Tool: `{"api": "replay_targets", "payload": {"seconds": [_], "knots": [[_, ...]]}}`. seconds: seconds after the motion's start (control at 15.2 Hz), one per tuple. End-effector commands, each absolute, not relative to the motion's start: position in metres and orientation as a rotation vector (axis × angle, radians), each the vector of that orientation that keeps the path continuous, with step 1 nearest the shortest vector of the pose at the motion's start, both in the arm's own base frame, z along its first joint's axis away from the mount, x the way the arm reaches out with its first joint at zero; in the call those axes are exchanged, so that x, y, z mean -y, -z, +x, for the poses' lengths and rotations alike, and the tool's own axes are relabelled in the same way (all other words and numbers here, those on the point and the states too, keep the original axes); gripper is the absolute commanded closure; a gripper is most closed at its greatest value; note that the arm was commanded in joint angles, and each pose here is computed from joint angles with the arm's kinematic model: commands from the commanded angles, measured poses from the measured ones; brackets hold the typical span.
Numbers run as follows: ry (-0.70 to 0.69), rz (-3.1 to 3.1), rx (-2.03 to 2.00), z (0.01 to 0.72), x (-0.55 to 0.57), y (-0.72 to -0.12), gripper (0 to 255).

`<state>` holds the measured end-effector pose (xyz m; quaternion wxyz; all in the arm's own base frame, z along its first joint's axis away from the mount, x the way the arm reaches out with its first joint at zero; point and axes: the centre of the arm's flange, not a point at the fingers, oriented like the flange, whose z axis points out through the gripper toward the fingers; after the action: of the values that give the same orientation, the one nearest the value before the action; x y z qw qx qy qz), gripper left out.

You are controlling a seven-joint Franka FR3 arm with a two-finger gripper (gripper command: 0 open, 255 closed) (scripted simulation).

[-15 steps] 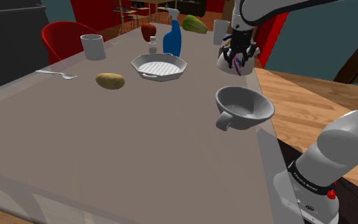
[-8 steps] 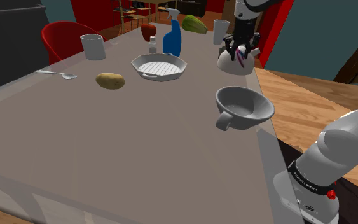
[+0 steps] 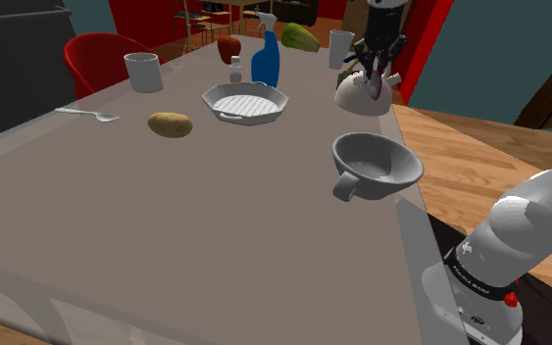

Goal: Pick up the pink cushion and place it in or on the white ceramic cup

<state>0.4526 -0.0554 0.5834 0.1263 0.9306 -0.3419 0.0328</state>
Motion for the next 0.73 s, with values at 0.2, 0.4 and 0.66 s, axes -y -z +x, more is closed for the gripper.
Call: {"api": "replay_targets", "payload": {"seconds": [0.2,0.4,0.66], "knots": [[-0.095,2.710,0.995,0.430,0.023,-0.593,255],[-0.095,2.710,0.995,0.406,-0.008,-0.595,255],[-0.095,2.710,0.995,0.374,-0.050,-0.596,255]]}}
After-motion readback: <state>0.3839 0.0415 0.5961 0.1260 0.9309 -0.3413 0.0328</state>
